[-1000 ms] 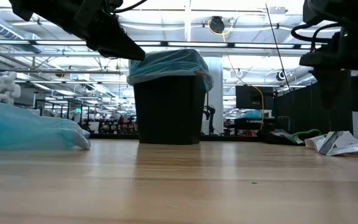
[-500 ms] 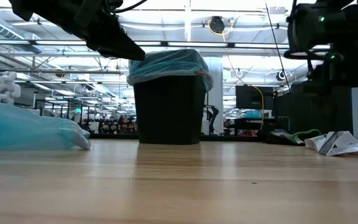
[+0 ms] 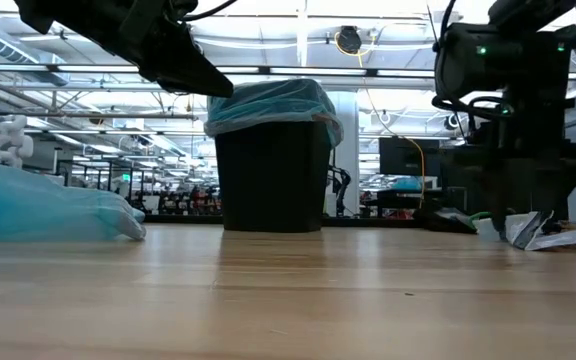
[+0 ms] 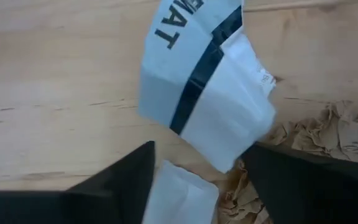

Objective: Place trash/remove bag and relplace
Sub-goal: Put the white paper into the trash bin

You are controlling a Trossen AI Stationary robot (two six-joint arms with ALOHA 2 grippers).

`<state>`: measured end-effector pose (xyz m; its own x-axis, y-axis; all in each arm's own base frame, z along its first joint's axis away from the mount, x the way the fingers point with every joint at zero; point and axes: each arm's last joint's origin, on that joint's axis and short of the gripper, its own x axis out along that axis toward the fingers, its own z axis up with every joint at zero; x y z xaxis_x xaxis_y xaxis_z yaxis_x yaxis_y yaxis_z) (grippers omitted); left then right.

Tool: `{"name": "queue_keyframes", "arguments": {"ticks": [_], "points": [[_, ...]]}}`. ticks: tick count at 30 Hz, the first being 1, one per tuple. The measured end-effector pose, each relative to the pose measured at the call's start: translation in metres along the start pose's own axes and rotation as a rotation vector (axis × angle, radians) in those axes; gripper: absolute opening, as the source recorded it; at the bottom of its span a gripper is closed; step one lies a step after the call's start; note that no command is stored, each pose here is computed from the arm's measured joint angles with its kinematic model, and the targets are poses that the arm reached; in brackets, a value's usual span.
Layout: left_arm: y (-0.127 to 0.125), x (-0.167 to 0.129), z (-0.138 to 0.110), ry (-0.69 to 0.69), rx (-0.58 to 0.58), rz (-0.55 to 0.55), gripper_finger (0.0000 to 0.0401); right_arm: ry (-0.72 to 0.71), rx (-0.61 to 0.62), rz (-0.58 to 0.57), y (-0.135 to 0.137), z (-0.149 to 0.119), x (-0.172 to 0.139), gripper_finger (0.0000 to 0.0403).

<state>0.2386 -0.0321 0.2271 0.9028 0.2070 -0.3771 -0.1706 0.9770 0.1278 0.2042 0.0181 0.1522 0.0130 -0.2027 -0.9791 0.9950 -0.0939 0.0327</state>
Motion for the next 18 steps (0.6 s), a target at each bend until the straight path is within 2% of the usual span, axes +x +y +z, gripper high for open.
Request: {"name": "queue_keyframes", "arguments": {"ticks": [9,18], "points": [[0.0000,0.0000,0.0001,-0.001,-0.001,0.000,0.0141,-0.025,-0.122,0.038,0.0017,0.0010,-0.0024,0.0016],[0.0000,0.0000,0.0001,-0.001,0.000,0.000,0.0141,-0.054,-0.184,0.077,0.0053,0.0011,-0.0026,0.0001]]}}
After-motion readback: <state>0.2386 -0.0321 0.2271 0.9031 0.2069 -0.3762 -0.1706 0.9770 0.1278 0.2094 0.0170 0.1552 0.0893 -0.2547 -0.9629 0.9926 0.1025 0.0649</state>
